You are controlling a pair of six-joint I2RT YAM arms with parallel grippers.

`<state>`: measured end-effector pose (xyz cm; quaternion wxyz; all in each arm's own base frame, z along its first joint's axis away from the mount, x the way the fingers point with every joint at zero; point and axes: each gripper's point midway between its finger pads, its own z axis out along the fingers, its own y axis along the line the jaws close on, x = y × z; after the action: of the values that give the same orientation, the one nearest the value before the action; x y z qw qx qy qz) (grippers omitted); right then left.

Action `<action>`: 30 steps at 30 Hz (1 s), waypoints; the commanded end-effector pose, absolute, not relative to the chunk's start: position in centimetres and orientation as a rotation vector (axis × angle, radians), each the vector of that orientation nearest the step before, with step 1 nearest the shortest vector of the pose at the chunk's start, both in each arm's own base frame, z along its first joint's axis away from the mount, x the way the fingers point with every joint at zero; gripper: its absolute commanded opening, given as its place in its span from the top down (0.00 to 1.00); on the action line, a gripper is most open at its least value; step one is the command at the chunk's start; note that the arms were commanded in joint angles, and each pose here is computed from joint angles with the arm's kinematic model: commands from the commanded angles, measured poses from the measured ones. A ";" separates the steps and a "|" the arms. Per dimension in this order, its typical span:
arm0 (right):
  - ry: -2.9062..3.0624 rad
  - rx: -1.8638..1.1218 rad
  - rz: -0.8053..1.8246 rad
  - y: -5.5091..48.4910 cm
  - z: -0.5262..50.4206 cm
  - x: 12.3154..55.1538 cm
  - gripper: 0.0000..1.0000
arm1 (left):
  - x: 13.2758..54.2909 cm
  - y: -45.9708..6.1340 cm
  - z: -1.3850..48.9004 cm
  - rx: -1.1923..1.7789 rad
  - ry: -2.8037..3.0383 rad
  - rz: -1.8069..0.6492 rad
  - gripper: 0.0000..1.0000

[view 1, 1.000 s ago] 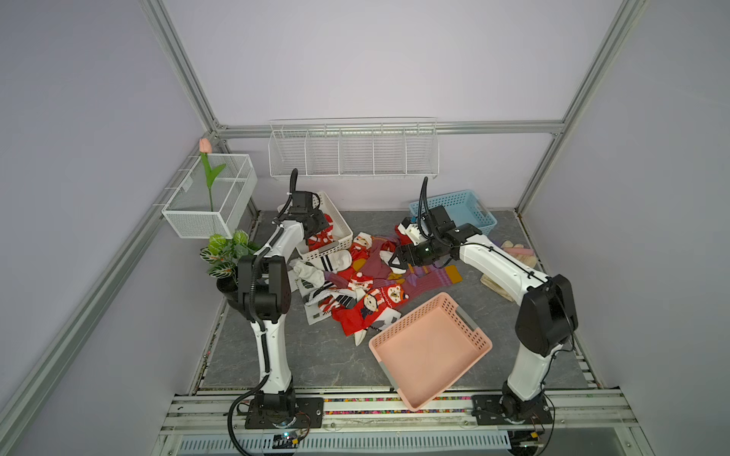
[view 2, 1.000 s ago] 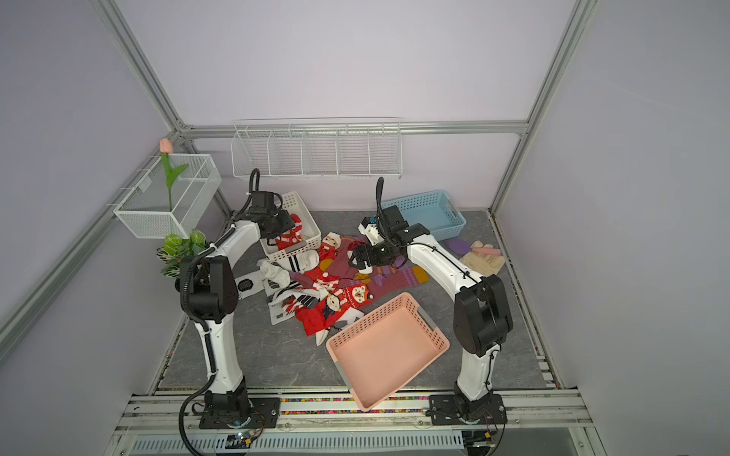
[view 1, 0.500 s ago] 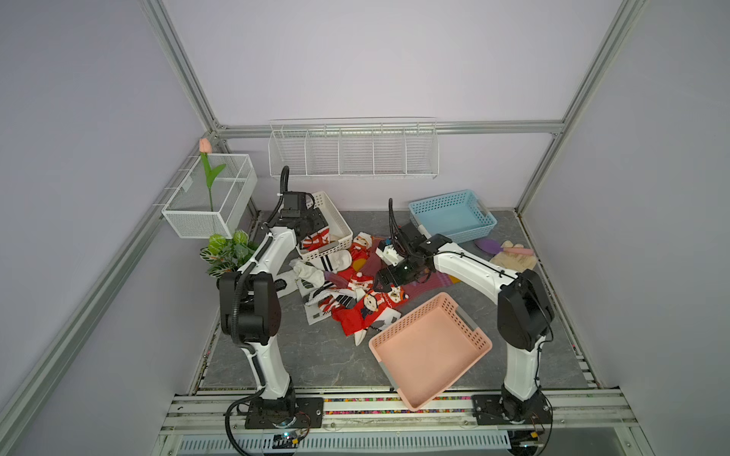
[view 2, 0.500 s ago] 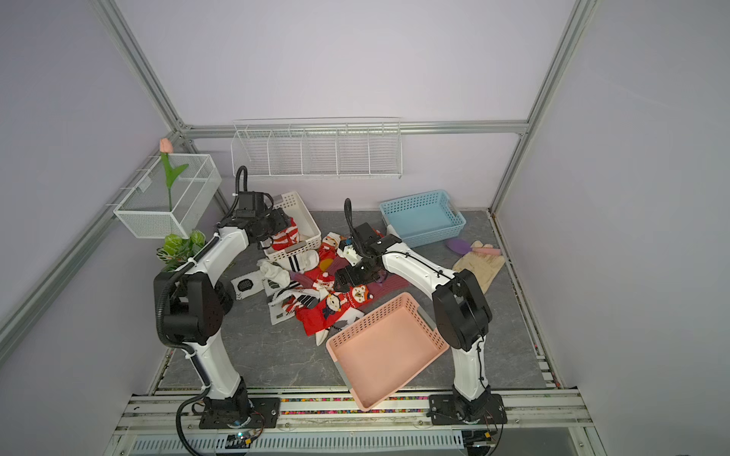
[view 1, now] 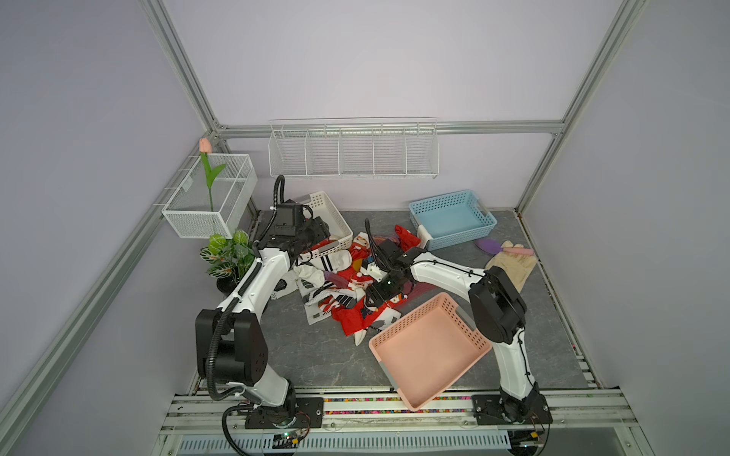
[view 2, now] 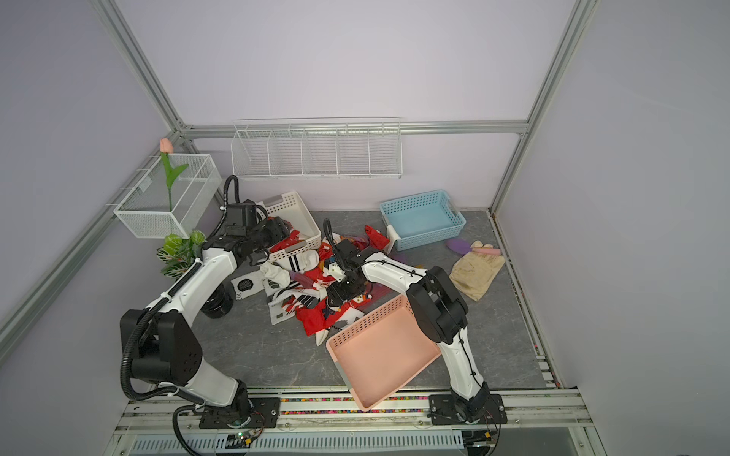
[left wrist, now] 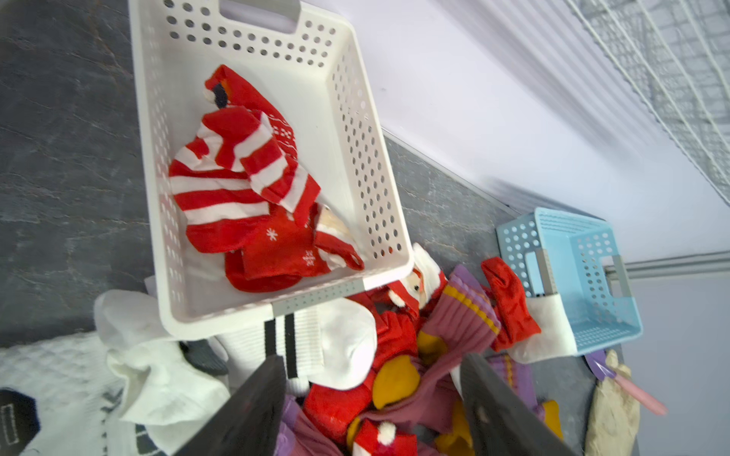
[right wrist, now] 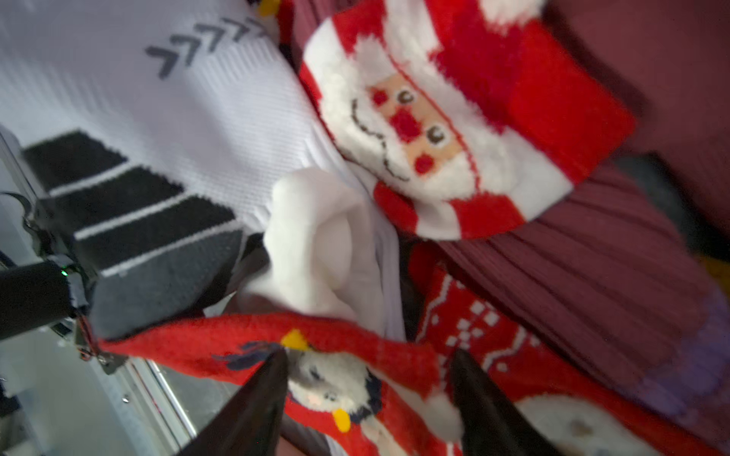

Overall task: Sort the socks into the basket by color
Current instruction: Pick up the sock from the center of the board.

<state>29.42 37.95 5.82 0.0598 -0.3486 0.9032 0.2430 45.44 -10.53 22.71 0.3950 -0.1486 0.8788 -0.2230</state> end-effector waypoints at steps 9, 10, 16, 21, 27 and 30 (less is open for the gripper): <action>2.632 -1.037 0.701 36.8 10.6 29.0 0.93 | 42.1 -14.3 25.2 -0.269 2.193 -0.676 0.35; 2.621 -1.029 0.705 36.8 11.1 29.1 0.93 | 41.8 -14.5 25.5 -0.257 2.186 -0.686 0.35; 2.544 -1.003 0.766 36.5 15.0 28.9 0.93 | 40.0 -16.1 26.5 -0.177 2.162 -0.810 0.34; 2.464 -0.891 0.911 35.8 18.8 29.5 0.93 | 38.3 -18.3 27.2 -0.087 2.120 -0.993 0.34; 2.392 -0.854 1.044 35.4 22.1 29.3 0.93 | 36.7 -19.9 28.0 -0.017 2.045 -1.177 0.33; 2.341 -0.811 1.113 35.1 23.9 29.5 0.93 | 36.1 -20.5 28.8 0.009 2.009 -1.250 0.31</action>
<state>30.11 34.80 21.55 0.2014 -0.2975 0.8626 0.3562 37.01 -19.27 25.68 0.3638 -0.0284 0.8227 -0.4359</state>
